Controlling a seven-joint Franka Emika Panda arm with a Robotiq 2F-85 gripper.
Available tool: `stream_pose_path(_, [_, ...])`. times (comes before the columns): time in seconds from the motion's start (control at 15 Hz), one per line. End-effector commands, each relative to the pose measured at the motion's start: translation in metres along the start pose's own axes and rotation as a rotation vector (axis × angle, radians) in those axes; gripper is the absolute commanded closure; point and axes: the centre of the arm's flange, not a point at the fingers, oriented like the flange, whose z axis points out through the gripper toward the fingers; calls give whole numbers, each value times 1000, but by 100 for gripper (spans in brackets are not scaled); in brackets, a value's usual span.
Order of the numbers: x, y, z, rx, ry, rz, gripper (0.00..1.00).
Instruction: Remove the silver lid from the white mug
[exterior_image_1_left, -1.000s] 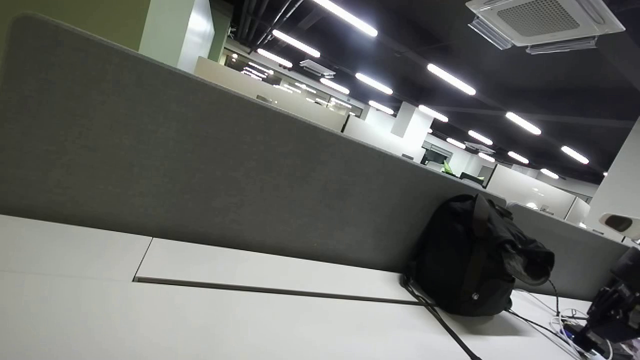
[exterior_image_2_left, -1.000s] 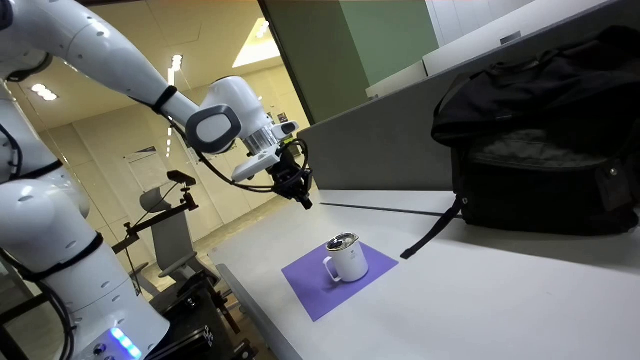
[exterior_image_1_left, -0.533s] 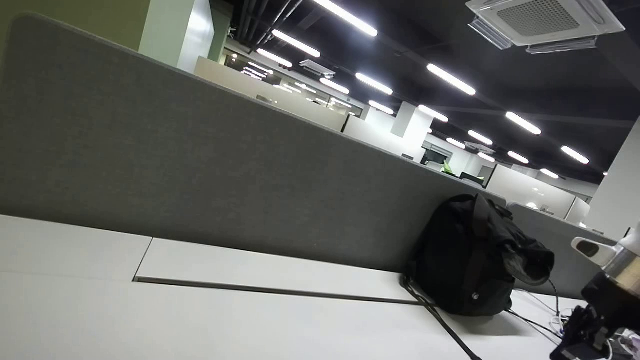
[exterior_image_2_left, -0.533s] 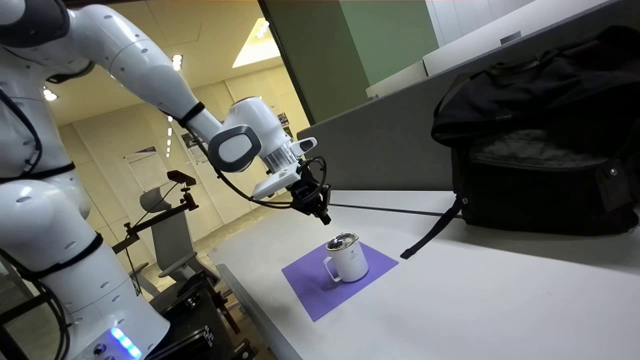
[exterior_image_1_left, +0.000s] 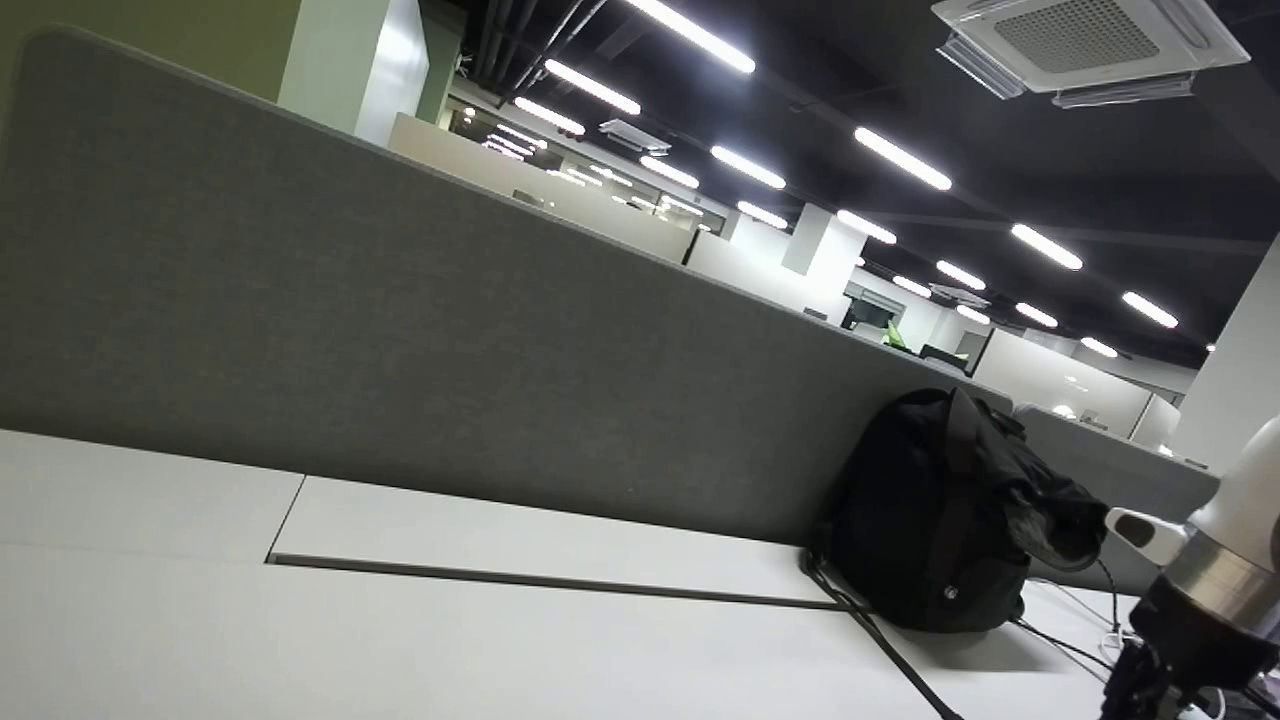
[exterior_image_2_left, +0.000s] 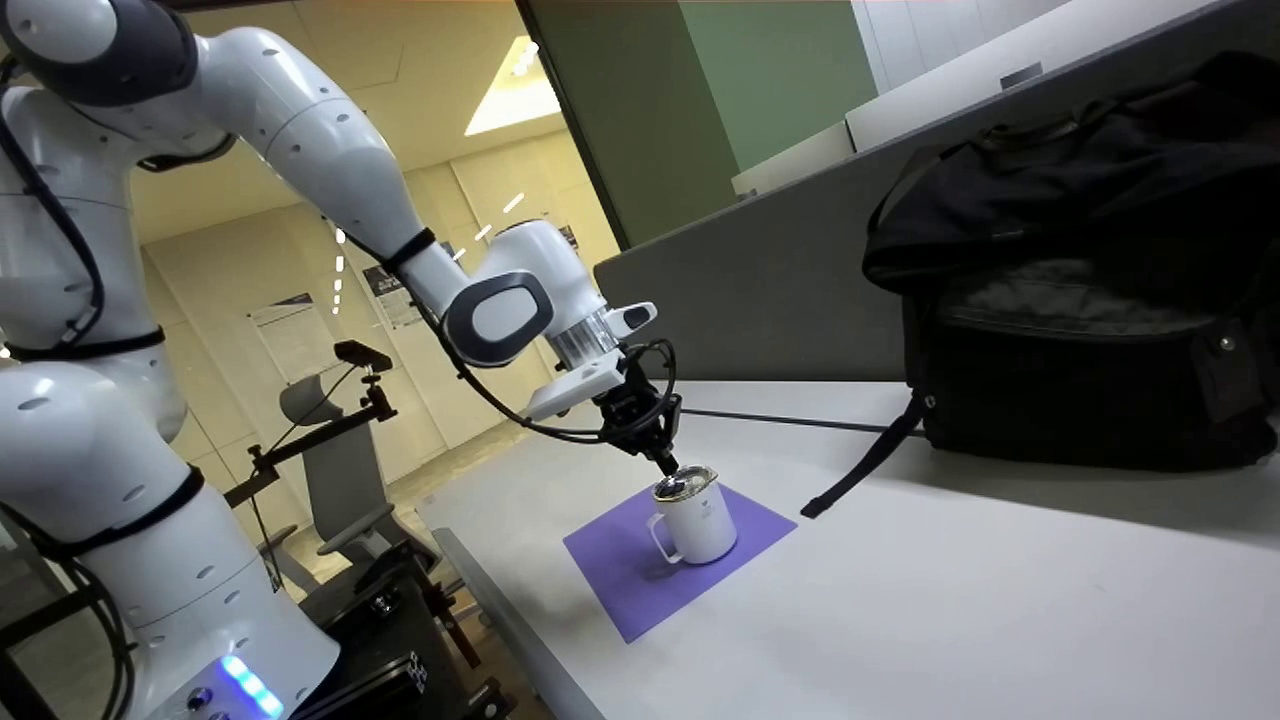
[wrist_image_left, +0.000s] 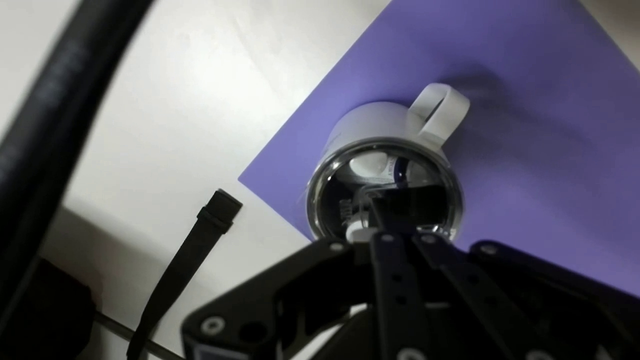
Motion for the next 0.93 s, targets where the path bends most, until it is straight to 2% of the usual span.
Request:
stream_pose_path(0.0, [8, 3, 8, 10, -17, 28, 100])
stream_pose_path(0.87, [14, -13, 26, 37, -18, 8, 100])
